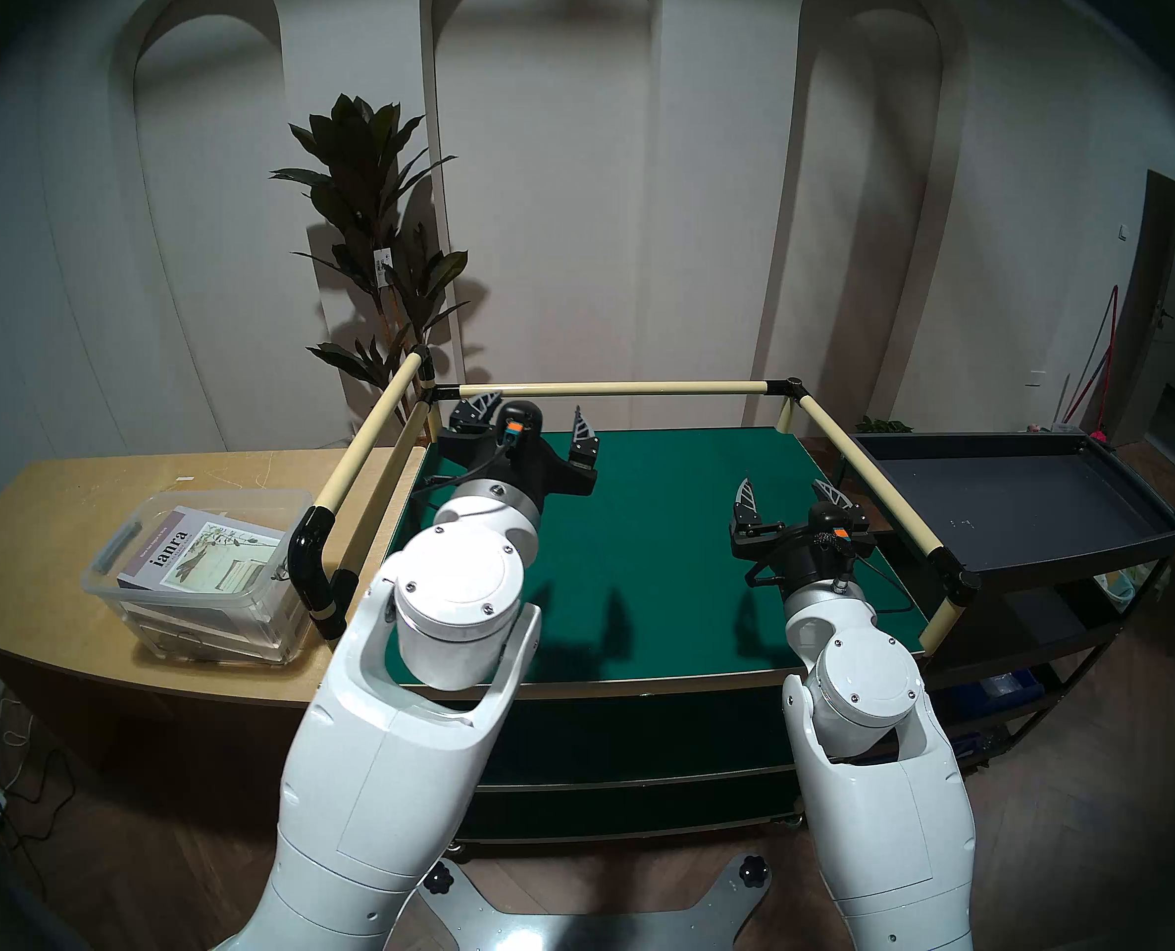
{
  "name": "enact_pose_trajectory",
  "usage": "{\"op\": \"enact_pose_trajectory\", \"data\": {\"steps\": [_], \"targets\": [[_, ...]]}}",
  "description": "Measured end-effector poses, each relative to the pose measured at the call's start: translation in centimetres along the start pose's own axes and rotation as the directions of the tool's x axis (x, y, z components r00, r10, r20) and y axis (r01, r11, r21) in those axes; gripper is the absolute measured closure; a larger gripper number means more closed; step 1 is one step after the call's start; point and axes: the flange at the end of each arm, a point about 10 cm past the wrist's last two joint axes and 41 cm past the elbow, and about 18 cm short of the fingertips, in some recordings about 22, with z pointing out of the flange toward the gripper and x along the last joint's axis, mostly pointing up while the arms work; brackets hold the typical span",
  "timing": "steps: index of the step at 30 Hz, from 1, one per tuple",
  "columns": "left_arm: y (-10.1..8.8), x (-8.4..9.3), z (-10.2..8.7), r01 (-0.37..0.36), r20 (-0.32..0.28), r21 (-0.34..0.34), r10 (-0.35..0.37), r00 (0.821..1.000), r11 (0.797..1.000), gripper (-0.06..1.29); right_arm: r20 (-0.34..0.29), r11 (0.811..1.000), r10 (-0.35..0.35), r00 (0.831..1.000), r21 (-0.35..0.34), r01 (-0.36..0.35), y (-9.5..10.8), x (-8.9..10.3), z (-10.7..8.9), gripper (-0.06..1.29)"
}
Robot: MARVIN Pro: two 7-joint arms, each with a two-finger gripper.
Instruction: Put the storage box onto the shelf
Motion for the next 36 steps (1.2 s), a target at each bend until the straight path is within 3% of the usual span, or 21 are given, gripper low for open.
{"op": "enact_pose_trajectory", "data": {"steps": [8,18,29,36], "targets": [[-5.2,0.7,-1.5,-0.035,0.046,0.091,0.031,0.998,0.995,-0.01,0.0,1.0,0.0,1.0,0.0,0.0,0.0,0.0,0.0,-0.02],[-10.5,-0.6,-2.9,-0.048,0.115,0.124,0.033,0.993,0.991,-0.01,0.0,1.0,0.0,1.0,0.0,0.0,0.0,0.0,0.0,-0.02],[-15.5,-1.9,-4.0,-0.032,0.095,0.186,0.015,0.995,0.982,-0.01,0.0,1.0,0.001,1.0,0.0,-0.001,0.0,0.0,0.0,-0.02],[-18.3,-4.4,-4.4,0.003,0.081,0.231,-0.022,0.996,0.973,-0.01,0.0,1.0,0.001,1.0,0.0,-0.001,0.0,0.0,0.0,-0.02]]}}
